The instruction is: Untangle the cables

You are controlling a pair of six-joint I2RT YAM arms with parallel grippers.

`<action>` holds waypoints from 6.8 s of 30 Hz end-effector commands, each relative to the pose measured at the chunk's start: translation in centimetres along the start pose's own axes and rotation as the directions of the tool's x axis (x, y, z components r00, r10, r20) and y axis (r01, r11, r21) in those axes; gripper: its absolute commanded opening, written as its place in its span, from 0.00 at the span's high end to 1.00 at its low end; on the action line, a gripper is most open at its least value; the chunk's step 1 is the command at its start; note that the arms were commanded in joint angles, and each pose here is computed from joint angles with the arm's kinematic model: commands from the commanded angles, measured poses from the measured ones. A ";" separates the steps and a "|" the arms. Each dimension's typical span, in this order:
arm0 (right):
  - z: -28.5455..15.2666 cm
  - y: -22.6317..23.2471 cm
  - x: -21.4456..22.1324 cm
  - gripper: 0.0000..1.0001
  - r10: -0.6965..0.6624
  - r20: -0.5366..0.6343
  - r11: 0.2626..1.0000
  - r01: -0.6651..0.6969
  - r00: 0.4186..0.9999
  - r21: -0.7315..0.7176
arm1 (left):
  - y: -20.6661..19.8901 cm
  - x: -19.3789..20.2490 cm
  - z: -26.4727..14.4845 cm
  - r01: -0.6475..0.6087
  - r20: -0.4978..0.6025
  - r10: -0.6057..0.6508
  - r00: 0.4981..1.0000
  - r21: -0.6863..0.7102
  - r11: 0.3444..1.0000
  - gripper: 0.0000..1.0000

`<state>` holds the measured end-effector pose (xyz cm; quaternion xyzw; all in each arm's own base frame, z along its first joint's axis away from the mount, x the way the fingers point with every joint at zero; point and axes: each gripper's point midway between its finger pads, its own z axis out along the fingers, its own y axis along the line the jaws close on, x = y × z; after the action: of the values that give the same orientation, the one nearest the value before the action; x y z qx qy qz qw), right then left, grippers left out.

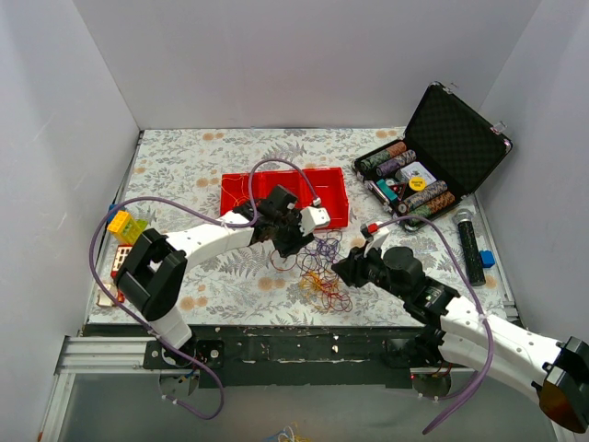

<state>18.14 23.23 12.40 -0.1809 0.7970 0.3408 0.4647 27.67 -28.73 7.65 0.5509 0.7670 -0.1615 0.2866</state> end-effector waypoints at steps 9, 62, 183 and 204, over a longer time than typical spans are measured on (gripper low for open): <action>0.0 1.0 -5.3 0.48 -0.044 0.124 0.999 0.044 0.991 0.002 | -0.6 -5.7 -6.2 -0.046 0.135 0.046 0.990 0.002 0.999 0.93; 3.3 0.9 8.2 0.38 0.098 -0.196 0.982 -0.126 0.976 -0.138 | 0.0 -34.1 -57.5 0.350 0.922 0.388 0.010 -0.366 0.862 0.92; 0.6 -0.6 7.2 0.41 0.102 -0.105 0.991 -0.110 0.989 -0.071 | 16.3 -27.1 -38.8 0.567 0.748 0.512 0.423 -0.659 0.493 1.00; 0.3 -1.3 7.8 0.41 0.116 -0.098 0.992 -0.120 0.988 -0.046 | 19.4 -19.7 -24.0 0.366 0.548 0.325 0.771 -0.799 0.478 1.00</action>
<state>14.86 22.72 4.66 -0.1682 0.8245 0.3757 0.3882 42.88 -24.05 42.79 0.2113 0.5656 0.0289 0.7966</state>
